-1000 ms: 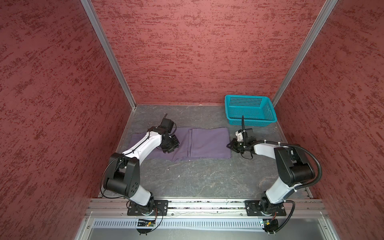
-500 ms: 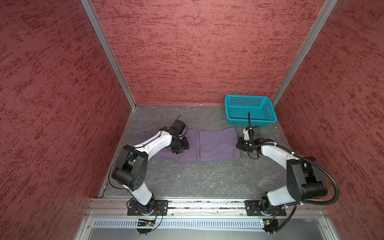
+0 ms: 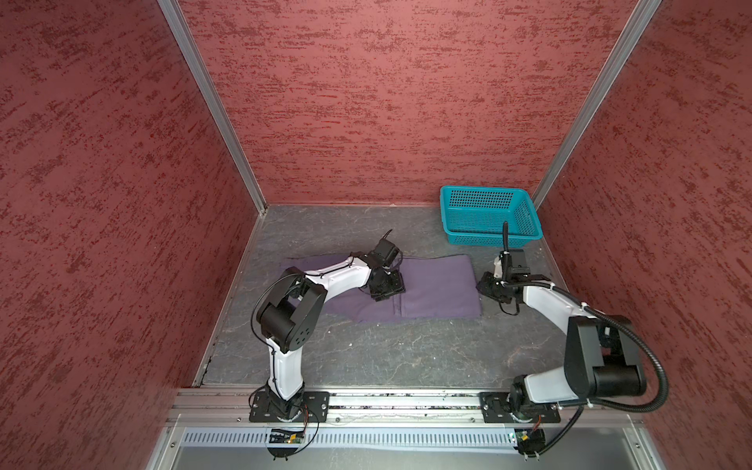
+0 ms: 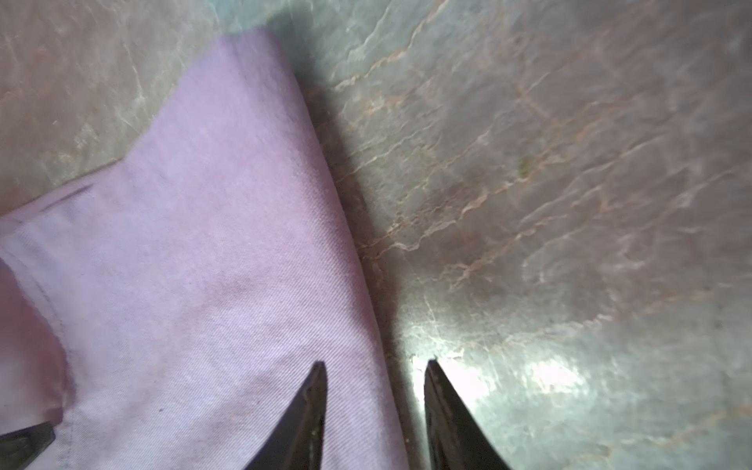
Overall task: Fold and stack the trousers
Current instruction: Move the trousers to the center of the table, then smooth out the trousers at the center of the table, then move the trousers to the center of the table, then smooth out the trousers at the center of the table.
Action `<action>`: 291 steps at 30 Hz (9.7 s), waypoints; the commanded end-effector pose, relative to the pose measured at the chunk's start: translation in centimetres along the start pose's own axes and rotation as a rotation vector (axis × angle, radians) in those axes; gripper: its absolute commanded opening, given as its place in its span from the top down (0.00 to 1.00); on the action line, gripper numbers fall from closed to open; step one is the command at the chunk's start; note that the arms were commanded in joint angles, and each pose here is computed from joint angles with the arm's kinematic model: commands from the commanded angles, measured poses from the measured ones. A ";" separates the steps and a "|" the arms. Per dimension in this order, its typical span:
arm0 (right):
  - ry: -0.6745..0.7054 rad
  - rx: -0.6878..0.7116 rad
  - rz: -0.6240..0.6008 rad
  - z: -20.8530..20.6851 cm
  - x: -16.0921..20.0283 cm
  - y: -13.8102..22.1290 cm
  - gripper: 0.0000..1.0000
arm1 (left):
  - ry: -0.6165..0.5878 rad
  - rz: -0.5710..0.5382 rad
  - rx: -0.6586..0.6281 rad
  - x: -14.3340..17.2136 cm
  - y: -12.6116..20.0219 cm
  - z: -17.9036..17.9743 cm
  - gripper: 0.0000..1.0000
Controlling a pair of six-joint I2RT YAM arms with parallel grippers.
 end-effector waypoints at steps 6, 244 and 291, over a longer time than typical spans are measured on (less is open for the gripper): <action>-0.002 -0.024 -0.017 0.1 0.2 0.9 0.53 | -0.009 -0.057 0.048 -1.3 -1.1 -0.9 0.43; -0.074 -0.060 -0.065 0.0 -1.8 3.9 0.37 | -0.132 -0.398 0.185 -13.5 5.8 -3.6 0.81; -0.080 -0.103 -0.046 -0.2 -0.5 3.0 0.36 | -0.002 0.032 -0.063 2.7 -0.4 -1.2 1.00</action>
Point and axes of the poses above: each gripper's point midway between its finger pads, its own y axis back along the fingers, its own z axis along the line the jaws close on, x = y × z, the point moved 2 cm from there along y, back along the fingers, and after that the axes turned 7 degrees about -y, right-handed, at the moved point
